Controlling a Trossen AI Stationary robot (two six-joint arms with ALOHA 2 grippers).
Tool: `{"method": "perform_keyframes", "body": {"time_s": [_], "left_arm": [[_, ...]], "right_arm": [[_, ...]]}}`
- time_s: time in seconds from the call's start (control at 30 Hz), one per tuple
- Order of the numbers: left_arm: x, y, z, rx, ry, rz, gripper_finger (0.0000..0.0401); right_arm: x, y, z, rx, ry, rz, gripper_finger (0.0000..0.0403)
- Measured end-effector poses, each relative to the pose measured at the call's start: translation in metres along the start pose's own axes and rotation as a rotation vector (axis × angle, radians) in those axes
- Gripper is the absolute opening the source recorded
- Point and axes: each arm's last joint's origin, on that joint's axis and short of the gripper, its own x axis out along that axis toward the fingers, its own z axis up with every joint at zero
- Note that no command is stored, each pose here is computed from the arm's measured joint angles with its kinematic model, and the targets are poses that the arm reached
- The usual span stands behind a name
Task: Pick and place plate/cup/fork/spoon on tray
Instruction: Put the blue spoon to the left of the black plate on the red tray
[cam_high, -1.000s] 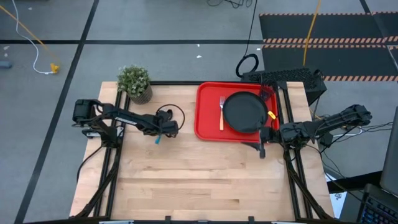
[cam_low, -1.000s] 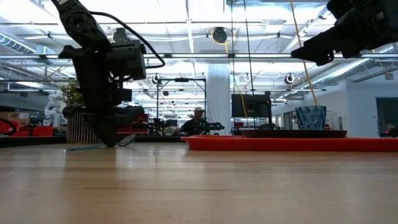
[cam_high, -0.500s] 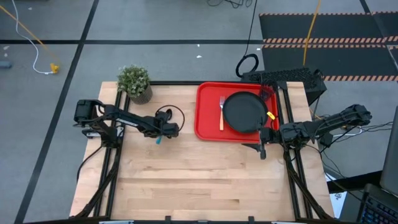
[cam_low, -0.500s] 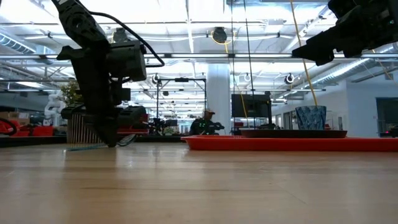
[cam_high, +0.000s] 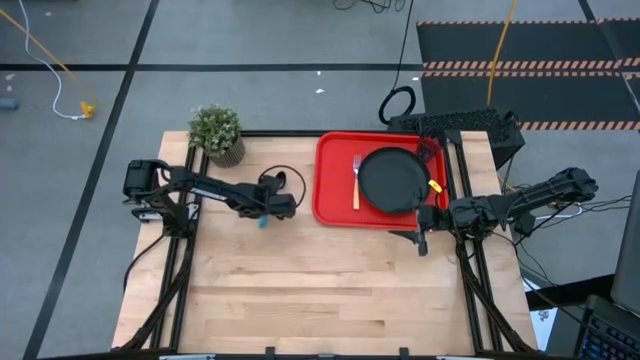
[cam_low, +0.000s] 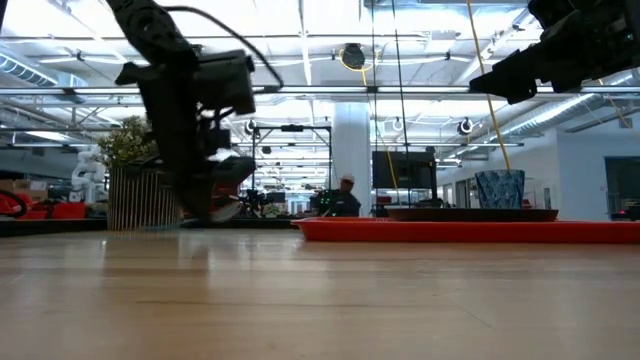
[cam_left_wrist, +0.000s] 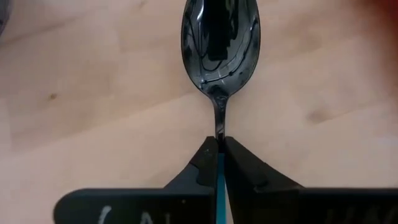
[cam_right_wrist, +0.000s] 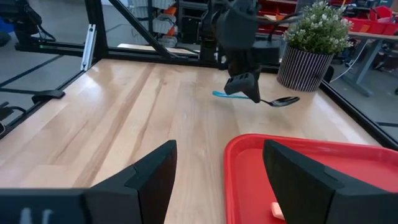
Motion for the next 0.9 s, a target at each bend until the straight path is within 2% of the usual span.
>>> {"method": "perform_keyframes", "body": {"time_s": [0.2, 0.4, 0.63, 0.83, 0.9], "left_arm": [[-0.021, -0.026, 0.027, 0.013, -0.075, -0.118, 0.0012], [-0.050, -0.055, 0.060, -0.003, -0.245, -0.290, 0.0008], [-0.073, -0.076, 0.087, -0.106, -0.458, -0.496, 0.0009], [-0.084, -0.085, 0.100, -0.209, -0.593, -0.592, 0.0008], [-0.086, -0.092, 0.104, -0.205, -0.608, -0.599, 0.0008]], "right_arm": [[0.000, 0.000, -0.003, -0.041, 0.031, 0.000, 0.0231], [0.000, -0.001, -0.006, -0.071, 0.065, -0.031, 0.0231], [0.000, -0.001, -0.006, -0.088, 0.065, -0.026, 0.0231], [0.000, -0.001, -0.006, -0.173, 0.066, -0.023, 0.0231], [0.000, -0.001, -0.006, -0.204, 0.066, -0.022, 0.0231]]}}
